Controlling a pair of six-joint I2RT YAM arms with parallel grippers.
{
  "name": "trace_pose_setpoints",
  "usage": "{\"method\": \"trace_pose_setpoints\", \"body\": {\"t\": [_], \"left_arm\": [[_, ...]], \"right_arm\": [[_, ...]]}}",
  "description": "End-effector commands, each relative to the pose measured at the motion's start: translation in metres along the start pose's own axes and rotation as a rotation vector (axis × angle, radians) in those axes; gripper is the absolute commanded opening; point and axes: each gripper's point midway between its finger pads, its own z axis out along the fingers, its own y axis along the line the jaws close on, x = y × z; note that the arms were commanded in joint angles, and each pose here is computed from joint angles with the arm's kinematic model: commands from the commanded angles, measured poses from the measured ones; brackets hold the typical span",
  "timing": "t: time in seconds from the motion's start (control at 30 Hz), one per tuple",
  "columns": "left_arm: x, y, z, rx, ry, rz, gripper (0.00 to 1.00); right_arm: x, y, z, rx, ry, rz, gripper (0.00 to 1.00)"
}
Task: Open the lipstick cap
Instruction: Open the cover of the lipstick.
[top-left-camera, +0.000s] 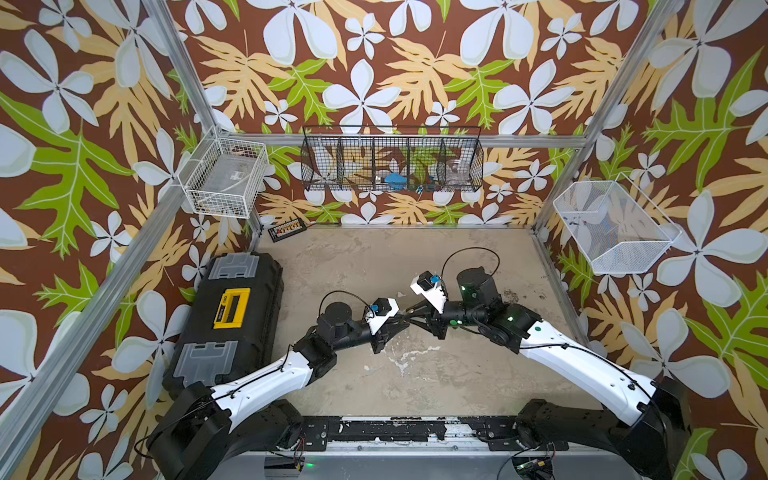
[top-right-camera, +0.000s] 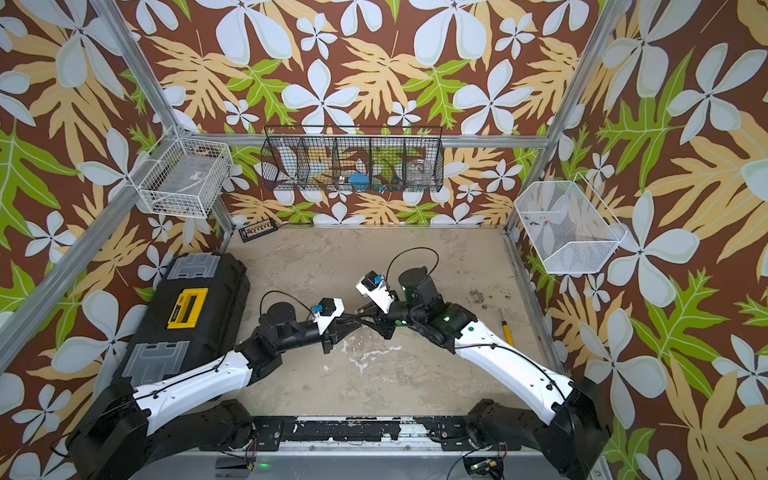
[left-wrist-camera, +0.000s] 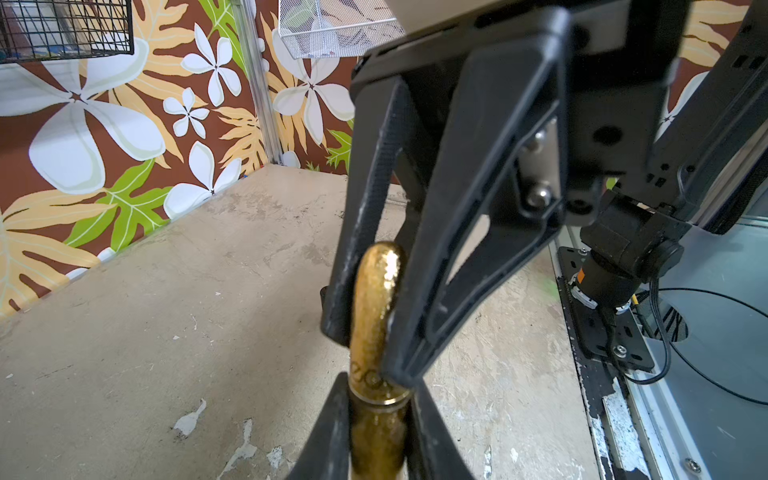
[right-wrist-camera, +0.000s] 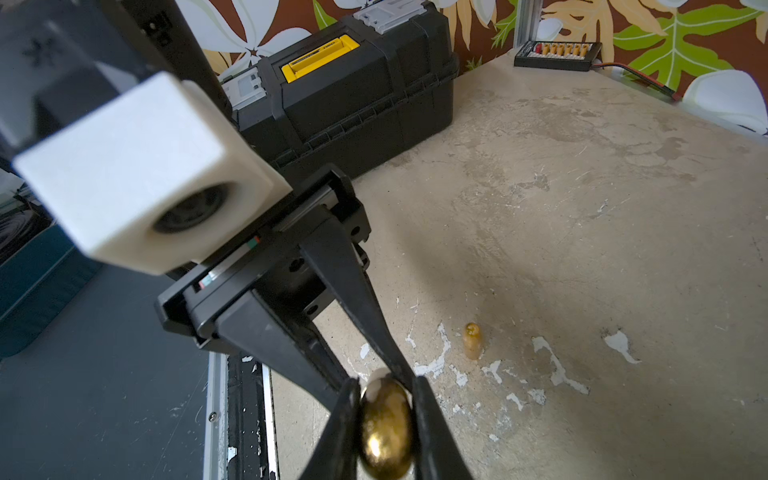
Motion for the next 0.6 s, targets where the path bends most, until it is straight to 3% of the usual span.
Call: {"method": "trace_pose_setpoints", "body": {"t": [0.0,0.57], "left_arm": [[-0.004,-0.001,0.0,0.006,-0.007,0.014,0.14],[0.001,-0.001,0.0,0.009,0.006,0.016,0.13]], "right_arm": [[-0.004,0.002,-0.001,-0.01,-0.013,-0.003,0.21],[-0.024,0.002,-0.015,0.042,-0.07,-0.041,0.2]]}}
